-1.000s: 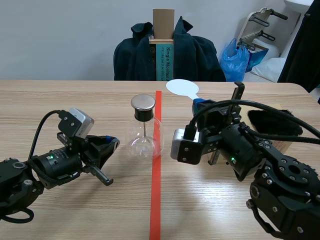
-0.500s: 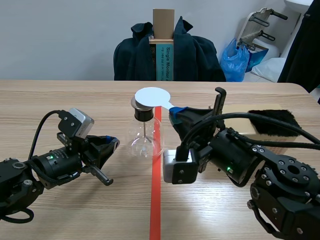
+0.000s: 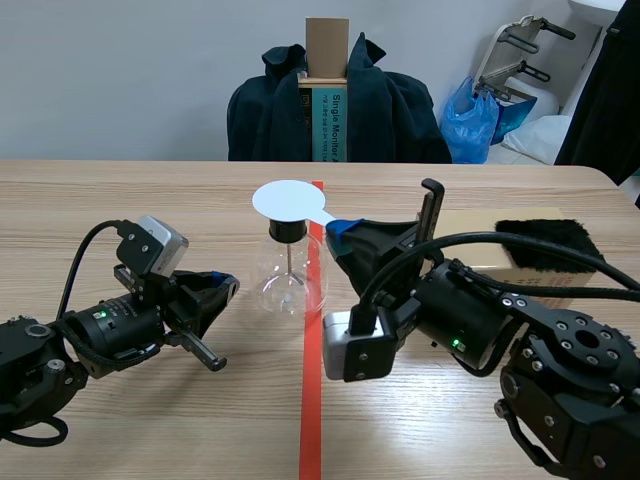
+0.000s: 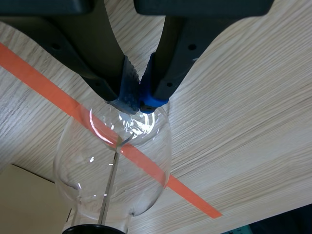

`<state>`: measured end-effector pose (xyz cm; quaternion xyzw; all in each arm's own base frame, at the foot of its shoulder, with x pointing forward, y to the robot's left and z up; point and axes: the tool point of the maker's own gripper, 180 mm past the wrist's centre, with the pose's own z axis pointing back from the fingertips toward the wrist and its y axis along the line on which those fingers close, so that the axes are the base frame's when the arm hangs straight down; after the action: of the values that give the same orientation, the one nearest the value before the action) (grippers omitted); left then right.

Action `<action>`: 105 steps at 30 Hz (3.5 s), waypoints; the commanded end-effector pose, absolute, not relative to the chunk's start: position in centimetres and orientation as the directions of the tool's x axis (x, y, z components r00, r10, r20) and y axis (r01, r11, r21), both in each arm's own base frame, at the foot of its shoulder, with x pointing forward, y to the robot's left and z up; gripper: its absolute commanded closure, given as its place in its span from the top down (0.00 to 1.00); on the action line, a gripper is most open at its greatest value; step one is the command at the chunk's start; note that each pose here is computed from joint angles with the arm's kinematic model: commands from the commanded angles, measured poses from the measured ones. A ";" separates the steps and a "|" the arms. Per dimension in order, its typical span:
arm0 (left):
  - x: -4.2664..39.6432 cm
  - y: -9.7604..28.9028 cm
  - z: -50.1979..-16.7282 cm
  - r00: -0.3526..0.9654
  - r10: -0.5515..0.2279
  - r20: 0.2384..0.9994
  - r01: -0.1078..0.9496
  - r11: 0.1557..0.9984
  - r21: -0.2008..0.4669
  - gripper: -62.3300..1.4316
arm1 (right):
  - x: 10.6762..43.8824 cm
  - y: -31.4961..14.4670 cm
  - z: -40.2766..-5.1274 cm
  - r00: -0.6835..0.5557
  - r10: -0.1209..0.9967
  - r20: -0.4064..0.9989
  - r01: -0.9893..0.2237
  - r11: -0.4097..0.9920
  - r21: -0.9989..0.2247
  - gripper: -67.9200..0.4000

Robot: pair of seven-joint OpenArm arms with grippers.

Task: Do the electroscope experiment.
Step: 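Move the plate toward and away from the electroscope, then rub the plate on the fur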

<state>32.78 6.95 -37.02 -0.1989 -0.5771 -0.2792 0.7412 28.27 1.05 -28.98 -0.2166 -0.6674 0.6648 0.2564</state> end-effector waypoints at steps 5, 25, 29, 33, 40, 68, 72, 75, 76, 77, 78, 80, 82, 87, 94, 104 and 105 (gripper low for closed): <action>33.4 6.4 -35.5 0.138 -0.156 0.978 0.645 0.764 0.031 0.07 | 29.3 0.6 -27.6 -0.758 0.651 0.027 -0.007 0.034 -0.999 0.02; 33.4 6.5 -35.5 0.138 -0.156 0.978 0.645 0.764 0.031 0.07 | 33.8 -5.4 -27.5 -0.447 0.894 0.021 0.012 0.029 -0.999 0.02; 33.4 6.5 -35.5 0.138 -0.156 0.978 0.645 0.764 0.031 0.07 | 33.9 -6.4 -26.7 -0.435 0.900 -0.015 0.063 0.014 -0.998 0.02; 33.4 6.5 -35.5 0.138 -0.156 0.978 0.645 0.764 0.031 0.07 | 33.9 -7.7 -24.0 -0.414 0.908 -0.065 0.179 0.011 -0.984 0.02; 33.4 6.5 -35.5 0.138 -0.156 0.978 0.645 0.764 0.031 0.07 | 33.2 -11.8 -15.2 -0.333 0.938 -0.099 0.436 0.060 -0.898 0.02; 19.6 7.4 -23.1 0.256 -0.290 0.922 0.870 0.485 -0.089 0.66 | 27.2 -18.5 -9.7 -0.150 0.985 -0.083 0.547 0.013 -0.837 0.02; 19.3 7.6 -22.6 0.266 -0.232 0.936 0.850 0.515 -0.114 0.91 | 27.5 -19.6 -13.0 -0.117 0.991 -0.068 0.477 -0.004 -0.879 0.02; 19.3 7.9 -22.3 0.250 -0.208 0.946 0.840 0.533 -0.105 1.00 | 27.6 -20.3 -16.6 -0.112 0.990 -0.084 0.398 -0.032 -0.917 0.02; 19.3 8.0 -22.3 0.239 -0.209 0.948 0.839 0.535 -0.094 1.00 | 27.6 -20.6 -17.9 -0.111 0.990 -0.090 0.368 -0.043 -0.929 0.02; 19.4 8.0 -22.1 0.230 -0.206 0.951 0.838 0.539 -0.086 1.00 | 27.5 -20.8 -19.3 -0.109 0.990 -0.092 0.336 -0.050 -0.940 0.02; 19.5 8.0 -22.1 0.229 -0.203 0.952 0.836 0.542 -0.086 1.00 | 27.6 -21.1 -20.5 -0.110 0.990 -0.091 0.310 -0.053 -0.949 0.02; 19.5 8.0 -22.1 0.230 -0.199 0.953 0.835 0.544 -0.088 1.00 | 27.7 -21.5 -23.2 -0.105 0.990 -0.089 0.254 -0.060 -0.965 0.02; 19.6 8.1 -22.1 0.233 -0.194 0.953 0.828 0.554 -0.089 1.00 | 27.9 -21.9 -25.6 -0.101 0.991 -0.089 0.201 -0.068 -0.977 0.02; 19.8 8.1 -22.2 0.229 -0.190 0.955 0.818 0.569 -0.083 1.00 | 28.0 -22.4 -29.9 -0.107 0.991 -0.084 0.103 -0.073 -0.992 0.02; 19.9 8.1 -21.6 0.207 -0.165 0.964 0.817 0.571 -0.078 1.00 | 28.4 -23.4 -32.2 -0.094 0.993 -0.073 0.024 -0.071 -0.997 0.02; 20.5 8.5 -21.1 0.166 -0.074 0.983 0.746 0.661 -0.076 1.00 | 27.6 -19.5 -33.1 -0.298 0.949 -0.100 0.005 -0.103 -0.995 0.02; 20.4 8.5 -21.0 0.155 -0.062 0.986 0.744 0.664 -0.075 1.00 | 27.7 -19.9 -33.0 -0.275 0.956 -0.102 0.012 -0.103 -0.995 0.02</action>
<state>20.71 8.68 -21.18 -0.2852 -0.5802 -0.2927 0.7045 26.85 -18.97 -34.62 -0.4218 -0.5350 0.6092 0.4059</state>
